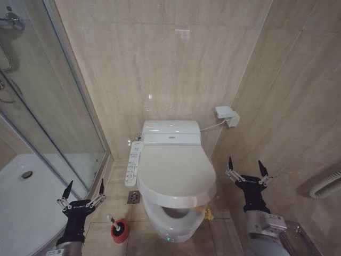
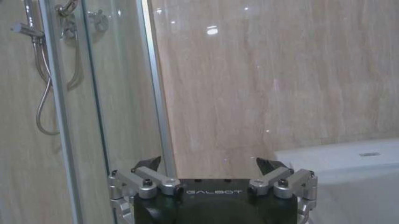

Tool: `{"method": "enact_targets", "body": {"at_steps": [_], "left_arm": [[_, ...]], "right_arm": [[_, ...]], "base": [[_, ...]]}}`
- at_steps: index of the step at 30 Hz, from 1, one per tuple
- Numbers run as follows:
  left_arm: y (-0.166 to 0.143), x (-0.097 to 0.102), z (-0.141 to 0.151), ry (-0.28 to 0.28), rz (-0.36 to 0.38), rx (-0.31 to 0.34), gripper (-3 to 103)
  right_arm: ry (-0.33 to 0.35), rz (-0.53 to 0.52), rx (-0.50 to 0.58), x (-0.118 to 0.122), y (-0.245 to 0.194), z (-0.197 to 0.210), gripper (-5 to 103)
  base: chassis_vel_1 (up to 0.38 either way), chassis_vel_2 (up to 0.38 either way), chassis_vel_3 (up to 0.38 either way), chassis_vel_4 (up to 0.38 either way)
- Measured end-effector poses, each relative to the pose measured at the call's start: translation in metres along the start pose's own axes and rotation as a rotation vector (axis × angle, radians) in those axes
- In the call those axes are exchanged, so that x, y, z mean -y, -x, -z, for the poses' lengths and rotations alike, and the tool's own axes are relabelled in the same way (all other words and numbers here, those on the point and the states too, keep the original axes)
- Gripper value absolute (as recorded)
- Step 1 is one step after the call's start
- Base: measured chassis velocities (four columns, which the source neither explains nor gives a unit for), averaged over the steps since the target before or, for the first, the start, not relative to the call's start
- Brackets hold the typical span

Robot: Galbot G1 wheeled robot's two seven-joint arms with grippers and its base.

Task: Open the toilet lid, clean the toilet bowl with a toilet brush, close the toilet lid, and flush.

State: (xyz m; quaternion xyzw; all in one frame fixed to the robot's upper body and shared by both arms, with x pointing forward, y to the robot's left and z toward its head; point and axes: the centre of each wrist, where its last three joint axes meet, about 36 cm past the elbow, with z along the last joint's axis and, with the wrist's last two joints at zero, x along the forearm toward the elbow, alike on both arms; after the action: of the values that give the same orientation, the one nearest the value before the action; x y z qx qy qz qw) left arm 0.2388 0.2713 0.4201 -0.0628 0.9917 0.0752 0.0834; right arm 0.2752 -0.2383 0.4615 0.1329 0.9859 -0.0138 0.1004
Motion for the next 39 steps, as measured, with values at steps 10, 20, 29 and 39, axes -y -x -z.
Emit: {"method": "enact_targets", "body": {"at_steps": [10,20,29,39], "left_arm": [[0.000,0.000,0.000,0.000,0.000,0.000,100],[0.000,0.000,0.000,0.000,0.000,0.000,100],[0.000,0.000,0.000,0.000,0.000,0.000,100],[0.000,0.000,0.000,0.000,0.000,0.000,100]], "right_arm": [[0.016,-0.001,-0.001,-0.002,-0.001,0.002,100],[-0.031,0.048,-0.074,-0.001,-0.005,0.012,100],[-0.080,0.077,-0.121,0.003,-0.004,0.018,100],[-0.076,0.081,-0.136,0.002,-0.002,0.014,100]], "base": [[0.000,0.000,0.000,0.000],[0.000,0.000,0.000,0.000],[0.000,0.000,0.000,0.000],[0.000,0.000,0.000,0.000]]}}
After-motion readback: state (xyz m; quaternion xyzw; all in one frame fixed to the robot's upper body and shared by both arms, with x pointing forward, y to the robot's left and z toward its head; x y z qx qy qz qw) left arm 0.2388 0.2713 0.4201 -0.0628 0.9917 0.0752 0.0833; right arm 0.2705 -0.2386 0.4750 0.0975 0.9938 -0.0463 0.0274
